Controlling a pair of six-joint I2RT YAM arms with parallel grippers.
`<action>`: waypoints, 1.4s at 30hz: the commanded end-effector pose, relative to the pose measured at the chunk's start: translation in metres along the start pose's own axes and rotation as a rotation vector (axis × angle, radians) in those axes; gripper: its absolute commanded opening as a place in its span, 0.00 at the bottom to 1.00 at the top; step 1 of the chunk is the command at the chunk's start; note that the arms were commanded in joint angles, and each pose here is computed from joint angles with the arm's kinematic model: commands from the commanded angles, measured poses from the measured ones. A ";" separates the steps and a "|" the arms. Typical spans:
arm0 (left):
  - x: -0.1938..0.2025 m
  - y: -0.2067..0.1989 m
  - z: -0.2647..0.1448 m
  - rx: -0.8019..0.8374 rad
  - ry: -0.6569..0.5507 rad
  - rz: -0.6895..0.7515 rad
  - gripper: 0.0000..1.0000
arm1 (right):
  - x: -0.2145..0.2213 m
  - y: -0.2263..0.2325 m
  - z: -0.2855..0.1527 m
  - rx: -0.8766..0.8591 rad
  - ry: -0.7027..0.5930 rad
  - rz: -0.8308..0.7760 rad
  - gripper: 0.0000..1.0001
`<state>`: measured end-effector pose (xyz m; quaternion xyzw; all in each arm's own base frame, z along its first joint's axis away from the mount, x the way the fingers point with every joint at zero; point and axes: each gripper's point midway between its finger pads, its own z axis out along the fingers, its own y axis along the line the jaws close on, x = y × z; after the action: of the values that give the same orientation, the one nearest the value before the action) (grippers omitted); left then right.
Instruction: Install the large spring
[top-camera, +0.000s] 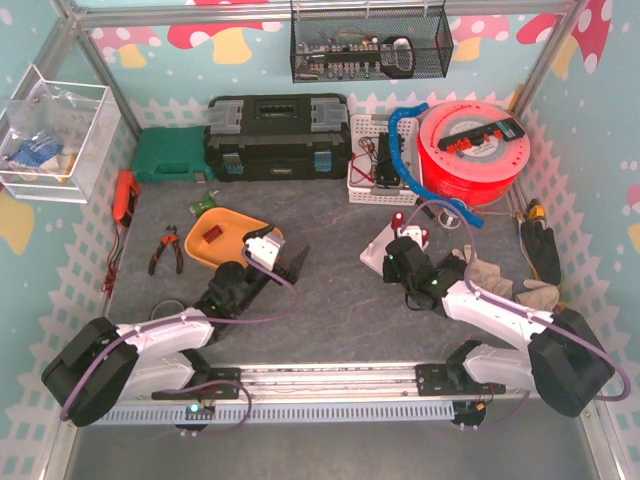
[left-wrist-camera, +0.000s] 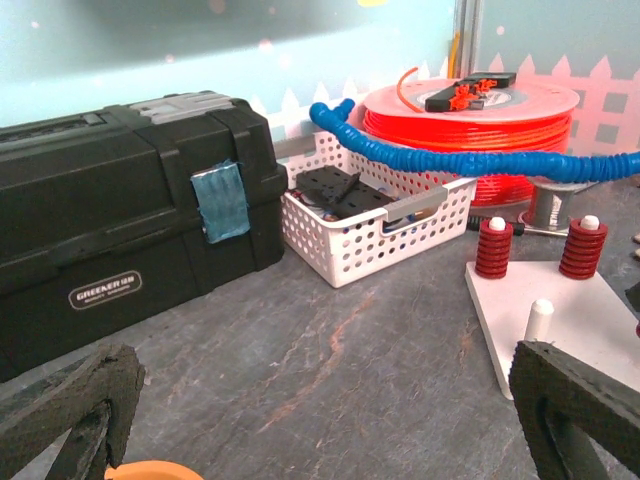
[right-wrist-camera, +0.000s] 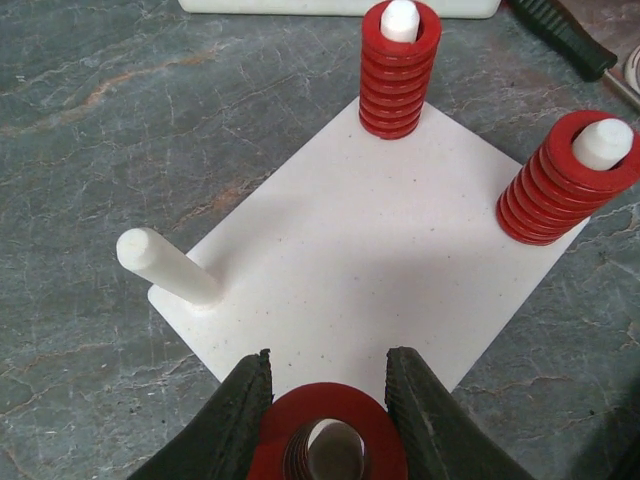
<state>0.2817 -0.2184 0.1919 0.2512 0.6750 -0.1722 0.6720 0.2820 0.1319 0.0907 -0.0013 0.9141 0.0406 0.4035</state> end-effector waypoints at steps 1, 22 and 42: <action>-0.003 -0.001 -0.002 0.010 -0.021 0.007 0.99 | -0.005 0.003 0.006 -0.012 -0.019 0.031 0.26; -0.016 0.081 0.015 -0.311 0.154 -0.183 0.99 | -0.105 0.029 -0.073 -0.184 -0.266 -0.025 0.61; 0.076 0.198 -0.001 -0.462 0.784 -0.026 0.51 | -0.106 0.016 -0.093 -0.216 -0.396 0.030 0.98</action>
<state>0.4079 -0.0509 0.1727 0.0765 0.8711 0.0579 0.4817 0.2834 0.1377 0.2312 -0.0257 0.8110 0.1380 0.5679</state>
